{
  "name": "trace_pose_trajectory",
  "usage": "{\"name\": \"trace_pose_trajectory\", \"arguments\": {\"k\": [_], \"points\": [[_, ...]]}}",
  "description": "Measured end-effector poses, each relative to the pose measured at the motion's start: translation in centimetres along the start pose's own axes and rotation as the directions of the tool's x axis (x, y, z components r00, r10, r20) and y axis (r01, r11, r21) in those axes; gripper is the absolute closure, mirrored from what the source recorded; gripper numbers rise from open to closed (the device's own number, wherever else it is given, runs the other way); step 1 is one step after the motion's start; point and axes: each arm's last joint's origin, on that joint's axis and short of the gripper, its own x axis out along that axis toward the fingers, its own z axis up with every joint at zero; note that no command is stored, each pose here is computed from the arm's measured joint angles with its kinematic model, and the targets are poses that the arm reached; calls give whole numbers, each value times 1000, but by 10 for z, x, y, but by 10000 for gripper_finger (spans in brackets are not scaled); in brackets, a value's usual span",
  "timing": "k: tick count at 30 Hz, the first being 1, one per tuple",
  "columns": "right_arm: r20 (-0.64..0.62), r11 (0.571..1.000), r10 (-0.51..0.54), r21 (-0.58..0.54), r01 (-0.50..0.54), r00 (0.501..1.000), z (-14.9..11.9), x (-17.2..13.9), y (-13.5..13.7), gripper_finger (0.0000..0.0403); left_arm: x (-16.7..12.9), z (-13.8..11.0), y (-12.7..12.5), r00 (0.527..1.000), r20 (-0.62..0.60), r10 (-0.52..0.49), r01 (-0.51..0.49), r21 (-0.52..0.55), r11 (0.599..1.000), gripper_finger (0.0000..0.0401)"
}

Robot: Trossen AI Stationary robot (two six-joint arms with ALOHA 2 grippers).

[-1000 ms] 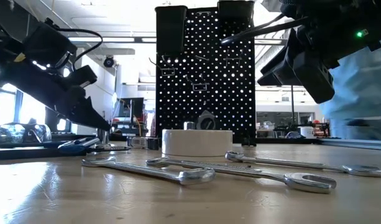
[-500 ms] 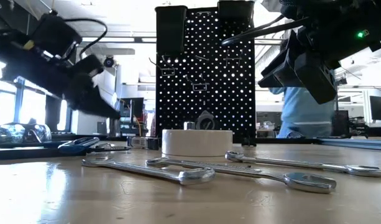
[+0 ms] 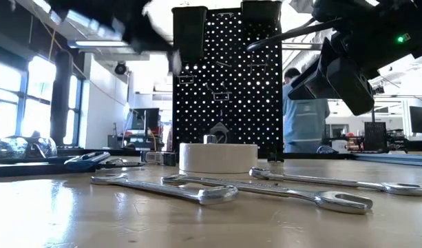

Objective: Hang tools onto peg board
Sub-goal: Put the silver socket into the right black bin on the peg board

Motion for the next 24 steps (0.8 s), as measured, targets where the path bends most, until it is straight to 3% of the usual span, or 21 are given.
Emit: {"name": "trace_pose_trajectory", "arguments": {"k": [5,10,19,24], "points": [[-4,1000,-2,29,2,1000,-1,0,0,263,-22,73,12,991,134,15,-24,63,998,322],[-4,999,-2,52,3,1000,-1,0,-1,263,-35,124,26,977,207,46,-70,110,991,322],[-12,995,17,94,-16,1000,-1,0,0,263,5,184,44,988,140,68,-95,201,975,322],[-25,992,43,123,-39,999,-1,0,1,263,30,203,58,991,112,68,-90,210,973,322]]}}
